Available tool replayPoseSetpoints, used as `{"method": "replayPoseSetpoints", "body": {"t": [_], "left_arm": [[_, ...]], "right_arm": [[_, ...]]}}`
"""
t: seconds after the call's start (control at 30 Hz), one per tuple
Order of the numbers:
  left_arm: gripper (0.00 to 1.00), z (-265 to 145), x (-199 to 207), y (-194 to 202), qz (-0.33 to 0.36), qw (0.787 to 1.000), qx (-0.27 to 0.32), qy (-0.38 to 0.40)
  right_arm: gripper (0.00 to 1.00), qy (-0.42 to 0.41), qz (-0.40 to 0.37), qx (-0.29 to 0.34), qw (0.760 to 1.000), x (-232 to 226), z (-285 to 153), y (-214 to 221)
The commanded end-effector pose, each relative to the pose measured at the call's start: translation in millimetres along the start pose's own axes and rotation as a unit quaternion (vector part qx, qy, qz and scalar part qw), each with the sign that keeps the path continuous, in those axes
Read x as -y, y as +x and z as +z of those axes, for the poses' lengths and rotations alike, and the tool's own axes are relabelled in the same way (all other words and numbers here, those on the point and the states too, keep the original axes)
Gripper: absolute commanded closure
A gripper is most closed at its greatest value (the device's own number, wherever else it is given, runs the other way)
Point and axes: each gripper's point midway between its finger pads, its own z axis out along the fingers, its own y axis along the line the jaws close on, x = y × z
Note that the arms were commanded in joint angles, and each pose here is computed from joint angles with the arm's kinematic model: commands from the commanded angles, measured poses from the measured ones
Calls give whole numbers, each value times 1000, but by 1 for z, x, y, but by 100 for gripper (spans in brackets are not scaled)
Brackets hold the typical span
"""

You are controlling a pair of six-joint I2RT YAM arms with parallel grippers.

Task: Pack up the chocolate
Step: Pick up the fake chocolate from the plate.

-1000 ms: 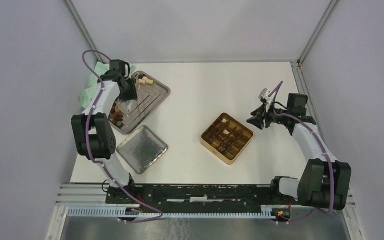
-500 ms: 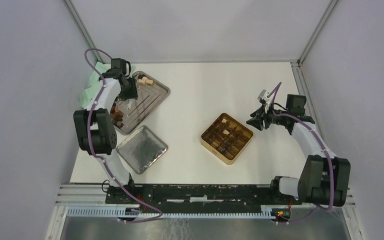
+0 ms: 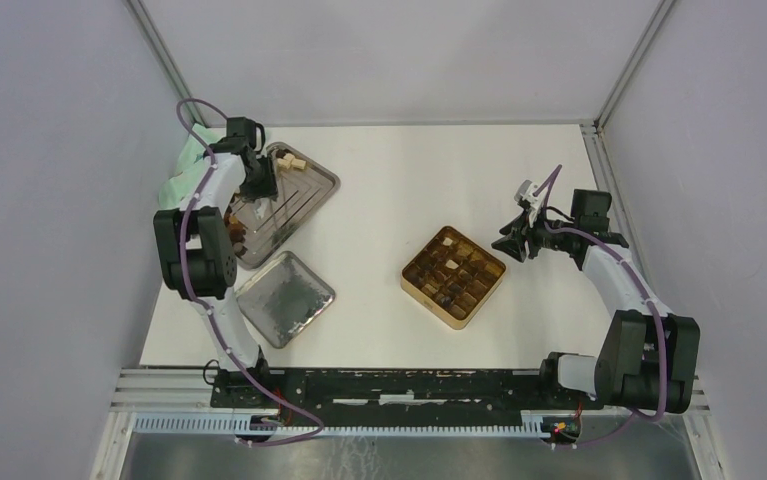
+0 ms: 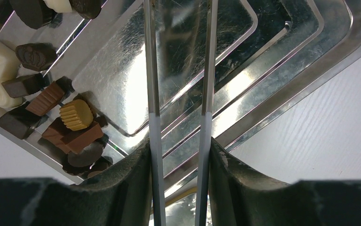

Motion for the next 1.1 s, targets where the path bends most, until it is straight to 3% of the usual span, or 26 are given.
{"method": "replayPoseSetpoints", "body": {"t": [0.0, 0.2, 0.37, 0.6, 1.07], "left_arm": [[53, -5, 3, -23, 33, 999, 25, 11], [58, -5, 4, -19, 32, 999, 18, 13], [80, -13, 6, -16, 27, 999, 20, 20], [98, -32, 10, -9, 16, 999, 30, 26], [98, -61, 24, 43, -10, 997, 41, 62]], "right_arm": [[50, 0, -14, 4, 1000, 1, 0, -2], [50, 0, -15, 5, 1000, 1, 0, -2], [50, 0, -17, 6, 1000, 1, -1, -3], [50, 0, -18, 7, 1000, 0, -1, -4], [50, 1, -20, 4, 1000, -2, -2, -1]]}}
